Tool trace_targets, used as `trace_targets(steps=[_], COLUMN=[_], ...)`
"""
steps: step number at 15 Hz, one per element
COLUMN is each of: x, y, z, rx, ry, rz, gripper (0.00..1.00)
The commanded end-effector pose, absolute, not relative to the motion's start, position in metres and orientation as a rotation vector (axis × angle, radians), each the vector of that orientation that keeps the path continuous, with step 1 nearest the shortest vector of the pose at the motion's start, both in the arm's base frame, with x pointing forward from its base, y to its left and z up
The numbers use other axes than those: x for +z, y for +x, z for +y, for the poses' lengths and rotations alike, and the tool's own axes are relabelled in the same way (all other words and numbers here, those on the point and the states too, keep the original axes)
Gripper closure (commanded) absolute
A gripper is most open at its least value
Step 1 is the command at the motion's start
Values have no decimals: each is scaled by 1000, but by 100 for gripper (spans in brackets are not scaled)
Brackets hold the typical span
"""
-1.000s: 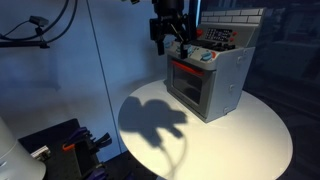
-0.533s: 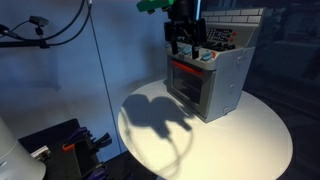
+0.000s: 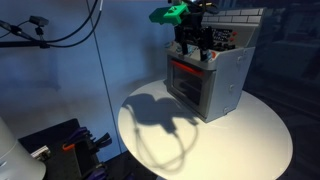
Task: Turn the knob on the far right to the left
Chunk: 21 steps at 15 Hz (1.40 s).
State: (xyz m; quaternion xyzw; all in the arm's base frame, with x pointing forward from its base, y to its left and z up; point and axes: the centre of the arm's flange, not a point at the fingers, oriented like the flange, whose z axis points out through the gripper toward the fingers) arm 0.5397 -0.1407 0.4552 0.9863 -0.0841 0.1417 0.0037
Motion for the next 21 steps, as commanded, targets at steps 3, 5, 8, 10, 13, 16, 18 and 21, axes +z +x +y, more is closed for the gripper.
trace_targets(steps=[3,5,8,10,13,16,18,21], x=[452,452,450,450,449,447,446,445], y=[556,555,554,554,553,549,547,547], z=[-138,-135,-132,-131,-131,-130,-128,-128], rx=[588,607,575,575,590,622,671,750], ry=[3109,3110,3105,3106,3109,3120,3123,3113], rz=[-320,-317,-311,-308,-312,-334,-362,-408], gripper=[0,0,0,0,0,0,0,0])
